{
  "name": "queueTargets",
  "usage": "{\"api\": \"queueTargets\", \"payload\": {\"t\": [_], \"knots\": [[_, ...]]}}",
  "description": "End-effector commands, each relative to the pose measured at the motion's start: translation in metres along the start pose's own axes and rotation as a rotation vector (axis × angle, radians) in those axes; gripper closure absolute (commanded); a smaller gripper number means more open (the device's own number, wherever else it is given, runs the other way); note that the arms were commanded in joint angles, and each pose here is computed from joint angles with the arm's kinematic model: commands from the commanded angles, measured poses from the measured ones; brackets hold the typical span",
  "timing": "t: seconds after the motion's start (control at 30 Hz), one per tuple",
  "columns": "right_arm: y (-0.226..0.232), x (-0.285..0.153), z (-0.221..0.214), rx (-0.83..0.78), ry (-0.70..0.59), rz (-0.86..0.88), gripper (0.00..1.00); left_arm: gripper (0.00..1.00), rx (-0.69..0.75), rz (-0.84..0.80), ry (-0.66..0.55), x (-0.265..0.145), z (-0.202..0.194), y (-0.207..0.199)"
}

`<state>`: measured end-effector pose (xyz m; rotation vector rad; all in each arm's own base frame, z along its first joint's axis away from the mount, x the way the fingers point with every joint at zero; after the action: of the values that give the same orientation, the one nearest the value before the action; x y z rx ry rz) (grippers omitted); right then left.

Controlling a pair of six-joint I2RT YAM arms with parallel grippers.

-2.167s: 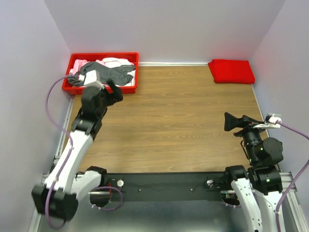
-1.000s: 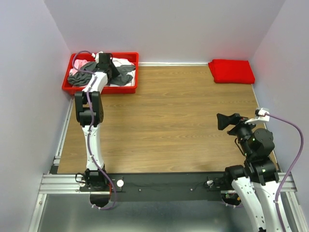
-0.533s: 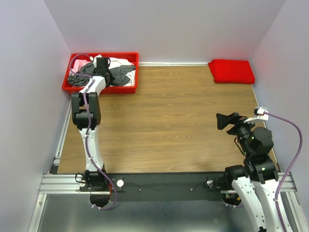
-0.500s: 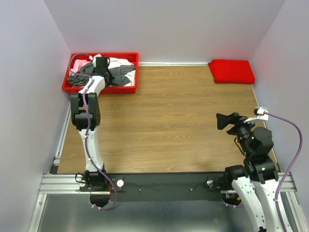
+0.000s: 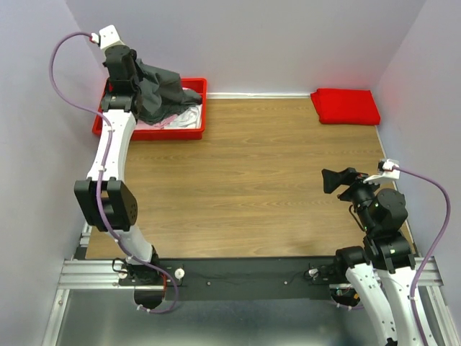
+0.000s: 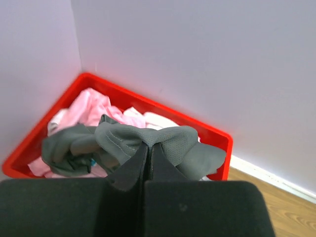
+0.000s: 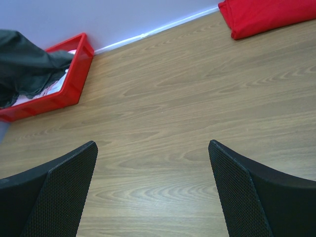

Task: Fold and stack the t-shirts
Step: Grab the tshirt from the pile, then move the tshirt to the center of the board

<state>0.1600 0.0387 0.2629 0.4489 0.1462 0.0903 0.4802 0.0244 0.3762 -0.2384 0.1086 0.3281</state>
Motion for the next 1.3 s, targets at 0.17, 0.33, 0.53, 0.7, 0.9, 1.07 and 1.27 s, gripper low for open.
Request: {"api": "queueTargets", "payload": {"t": [0.17, 0.33, 0.53, 0.7, 0.9, 1.07, 1.27], "knots": [[0.009, -0.001, 0.007, -0.010, 0.008, 0.043, 0.00, 0.99, 0.093, -0.205, -0.062, -0.073, 0.034, -0.059], [0.016, -0.003, 0.024, -0.012, -0.025, 0.047, 0.00, 0.99, 0.093, -0.486, -0.102, -0.129, 0.057, -0.116], [0.022, -0.007, 0.047, -0.003, -0.085, 0.029, 0.00, 0.99, 0.044, -1.020, -0.140, -0.226, 0.075, -0.198], [0.023, -0.013, 0.063, -0.031, -0.137, 0.010, 0.00, 0.99, 0.104, -1.376, -0.161, -0.287, 0.076, -0.245], [0.022, -0.022, 0.080, -0.054, -0.209, -0.032, 0.00, 0.99, 0.183, -1.484, -0.212, -0.313, 0.074, -0.235], [0.027, -0.025, 0.078, -0.064, -0.177, 0.005, 0.00, 0.88, 0.255, -1.299, -0.042, -0.296, -0.013, -0.190], [0.035, -0.025, 0.066, -0.036, -0.060, 0.077, 0.00, 0.59, 0.091, -1.028, 0.259, -0.301, -0.135, -0.107]]}}
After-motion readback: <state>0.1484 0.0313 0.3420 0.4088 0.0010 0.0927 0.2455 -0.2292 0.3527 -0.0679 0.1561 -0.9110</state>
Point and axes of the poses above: each gripper's point midway between its finger pads, its own x axis out along the fingers, its own y axis along the line the jaws close on, z = x × y, the point moved 7 cm from there along -x, back along the fingers, and after that the axes turned 3 degrees about x, right-handed, at the moved point
